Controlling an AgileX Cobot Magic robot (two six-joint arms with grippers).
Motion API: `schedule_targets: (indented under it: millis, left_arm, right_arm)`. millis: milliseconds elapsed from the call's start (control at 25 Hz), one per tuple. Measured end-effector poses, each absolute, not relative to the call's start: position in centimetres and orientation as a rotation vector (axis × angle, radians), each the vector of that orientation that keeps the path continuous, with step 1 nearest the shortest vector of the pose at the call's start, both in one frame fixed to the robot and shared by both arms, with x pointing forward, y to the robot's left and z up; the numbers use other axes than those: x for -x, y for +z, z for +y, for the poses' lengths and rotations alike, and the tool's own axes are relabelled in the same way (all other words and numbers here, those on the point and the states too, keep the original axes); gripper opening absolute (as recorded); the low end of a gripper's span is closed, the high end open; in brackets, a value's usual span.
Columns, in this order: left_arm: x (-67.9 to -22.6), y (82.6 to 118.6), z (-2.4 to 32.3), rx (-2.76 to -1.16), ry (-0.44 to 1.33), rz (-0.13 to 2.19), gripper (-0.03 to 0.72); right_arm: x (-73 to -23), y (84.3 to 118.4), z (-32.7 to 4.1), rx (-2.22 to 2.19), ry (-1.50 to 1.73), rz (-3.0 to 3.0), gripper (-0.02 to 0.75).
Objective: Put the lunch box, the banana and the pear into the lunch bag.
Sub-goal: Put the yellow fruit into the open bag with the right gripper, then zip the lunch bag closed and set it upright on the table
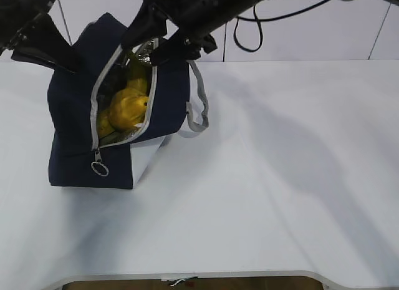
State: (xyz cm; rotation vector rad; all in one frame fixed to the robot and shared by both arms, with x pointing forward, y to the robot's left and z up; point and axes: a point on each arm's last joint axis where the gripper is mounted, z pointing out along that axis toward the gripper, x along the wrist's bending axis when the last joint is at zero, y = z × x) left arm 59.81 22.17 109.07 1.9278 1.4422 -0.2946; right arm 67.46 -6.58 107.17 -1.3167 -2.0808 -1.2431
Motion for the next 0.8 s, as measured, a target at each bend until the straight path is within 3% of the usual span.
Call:
schedule_targets:
  millis: [280,800]
  left_arm:
    - [-59.8,109.1,22.2,-1.928,-0.295,1.442,0.013]
    - [-60.0,109.1,22.2,-1.913,-0.269,1.448,0.013]
  right_arm:
    - [-67.0,110.3,-8.9,1.388,-1.141,-2.35,0.534]
    - [-69.0,105.6,-8.9,1.529,-0.999,-2.336,0.535]
